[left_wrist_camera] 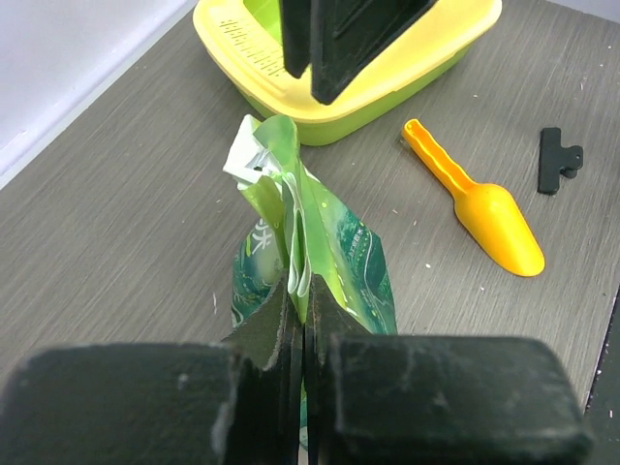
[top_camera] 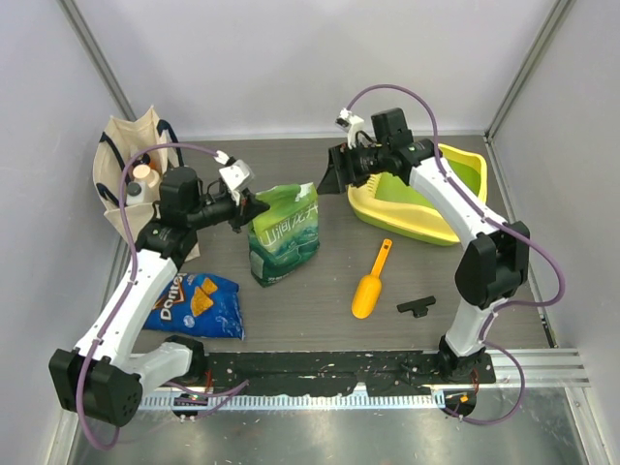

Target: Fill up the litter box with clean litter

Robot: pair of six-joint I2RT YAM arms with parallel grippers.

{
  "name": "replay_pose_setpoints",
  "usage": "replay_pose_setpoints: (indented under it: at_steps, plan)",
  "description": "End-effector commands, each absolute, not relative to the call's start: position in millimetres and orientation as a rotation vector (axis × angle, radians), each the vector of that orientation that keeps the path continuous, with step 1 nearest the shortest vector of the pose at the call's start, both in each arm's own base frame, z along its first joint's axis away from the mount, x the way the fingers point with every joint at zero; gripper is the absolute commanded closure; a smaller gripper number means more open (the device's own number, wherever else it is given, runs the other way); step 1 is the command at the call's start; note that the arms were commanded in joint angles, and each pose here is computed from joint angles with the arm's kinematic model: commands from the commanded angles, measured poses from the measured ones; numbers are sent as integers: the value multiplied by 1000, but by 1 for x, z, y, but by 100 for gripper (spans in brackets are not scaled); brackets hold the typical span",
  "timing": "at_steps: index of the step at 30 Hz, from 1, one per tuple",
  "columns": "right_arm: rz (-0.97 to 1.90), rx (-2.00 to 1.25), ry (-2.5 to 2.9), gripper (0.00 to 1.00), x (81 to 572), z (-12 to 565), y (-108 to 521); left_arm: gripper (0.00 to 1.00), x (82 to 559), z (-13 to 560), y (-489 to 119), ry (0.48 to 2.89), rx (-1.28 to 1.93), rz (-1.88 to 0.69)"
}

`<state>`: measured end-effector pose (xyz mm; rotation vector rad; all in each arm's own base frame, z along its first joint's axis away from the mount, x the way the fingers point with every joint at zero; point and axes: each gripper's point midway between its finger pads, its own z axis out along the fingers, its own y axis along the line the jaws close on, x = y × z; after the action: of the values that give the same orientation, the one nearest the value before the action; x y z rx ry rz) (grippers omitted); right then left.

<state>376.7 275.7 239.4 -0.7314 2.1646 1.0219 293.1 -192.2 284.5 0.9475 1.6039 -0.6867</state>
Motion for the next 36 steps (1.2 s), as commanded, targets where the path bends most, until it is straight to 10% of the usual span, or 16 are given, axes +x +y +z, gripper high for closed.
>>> replay_pose_setpoints:
  at_steps: [1, 36]
  plan:
    - [960, -807, 2038, 24, 401, 268, 283, 100, 295, 341, -197, 1352, 980, -602]
    - [1308, -1162, 1935, 54, 395, 240, 349, 89, 300, 312, -182, 1468, 872, -529]
